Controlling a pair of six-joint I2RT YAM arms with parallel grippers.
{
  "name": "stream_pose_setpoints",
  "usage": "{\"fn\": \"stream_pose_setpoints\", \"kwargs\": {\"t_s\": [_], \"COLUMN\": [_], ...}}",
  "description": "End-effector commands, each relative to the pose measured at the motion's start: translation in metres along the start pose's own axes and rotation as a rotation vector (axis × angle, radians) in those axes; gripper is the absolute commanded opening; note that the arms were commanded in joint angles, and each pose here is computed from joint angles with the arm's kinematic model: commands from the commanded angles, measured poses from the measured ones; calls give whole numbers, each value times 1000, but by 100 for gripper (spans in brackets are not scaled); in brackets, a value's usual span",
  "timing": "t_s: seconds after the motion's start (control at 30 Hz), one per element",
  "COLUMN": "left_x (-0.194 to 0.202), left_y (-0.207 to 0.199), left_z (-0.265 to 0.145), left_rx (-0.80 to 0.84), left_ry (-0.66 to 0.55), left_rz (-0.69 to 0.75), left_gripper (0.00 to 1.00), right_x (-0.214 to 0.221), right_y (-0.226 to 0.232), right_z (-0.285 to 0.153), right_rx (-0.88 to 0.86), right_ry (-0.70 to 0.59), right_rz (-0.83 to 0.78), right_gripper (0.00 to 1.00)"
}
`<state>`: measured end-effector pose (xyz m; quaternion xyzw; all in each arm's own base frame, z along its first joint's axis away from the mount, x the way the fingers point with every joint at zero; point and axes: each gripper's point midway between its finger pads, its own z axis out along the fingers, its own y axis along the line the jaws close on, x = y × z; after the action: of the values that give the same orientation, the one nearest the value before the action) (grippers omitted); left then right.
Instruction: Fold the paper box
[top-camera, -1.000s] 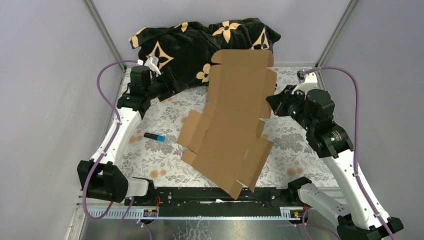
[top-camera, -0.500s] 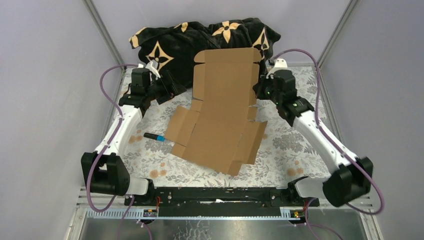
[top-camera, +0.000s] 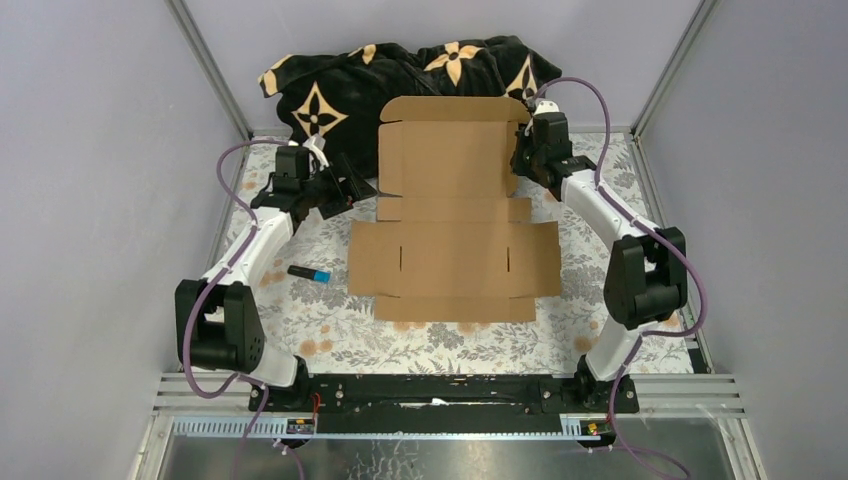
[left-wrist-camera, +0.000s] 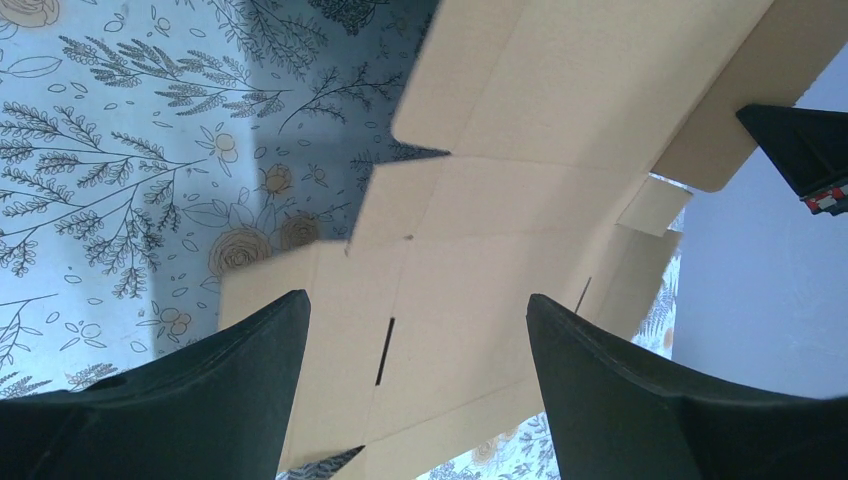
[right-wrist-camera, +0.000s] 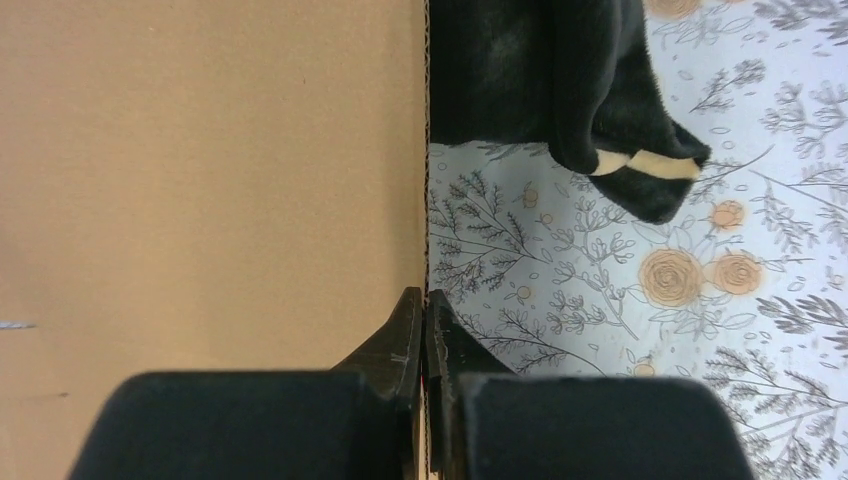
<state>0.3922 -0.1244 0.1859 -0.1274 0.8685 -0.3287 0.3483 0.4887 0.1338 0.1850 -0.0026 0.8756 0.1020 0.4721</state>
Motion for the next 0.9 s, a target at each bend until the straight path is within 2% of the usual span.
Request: {"fn": "stream_pose_setpoints", "kwargs": {"t_s": [0.0, 0.13, 0.2, 0.23, 0.27, 0.3, 0.43, 0.6, 0.7, 0.8, 0.87], "left_x": [-5, 0, 0, 0, 0, 0, -3, -16, -20, -16, -11], "left_y": [6, 13, 14, 15, 16, 17, 16, 7, 1, -2, 0], "left_z": [8, 13, 13, 13, 13, 13, 11, -1, -12, -23, -28], "left_rx": [21, 7, 2, -2, -6, -10, -16, -26, -30, -33, -42], "left_ry": [-24, -14, -15, -17, -18, -20, -29, -61, -76, -83, -82], "left_rz": [35, 26, 24, 25, 23, 22, 23, 46, 59, 64, 64], "left_gripper": [87, 87, 87, 87, 87, 87, 87, 87, 86, 79, 71], "right_x": [-14, -1, 1, 2, 1, 0, -18, -43, -41, -21, -5], "right_y": [12, 16, 15, 16, 16, 16, 17, 18, 18, 12, 7], "right_z": [12, 32, 39, 41, 42, 42, 31, -6, -30, -52, -64], "right_rx": [-82, -102, -94, -97, -99, -98, -107, -121, -125, -106, -96], "right_ry": [-32, 13, 33, 39, 38, 36, 7, -31, -29, 9, 22], "right_rz": [7, 36, 51, 56, 61, 63, 77, 101, 119, 141, 154], "right_gripper": [0, 1, 9, 16, 37, 46, 61, 69, 71, 72, 72]}}
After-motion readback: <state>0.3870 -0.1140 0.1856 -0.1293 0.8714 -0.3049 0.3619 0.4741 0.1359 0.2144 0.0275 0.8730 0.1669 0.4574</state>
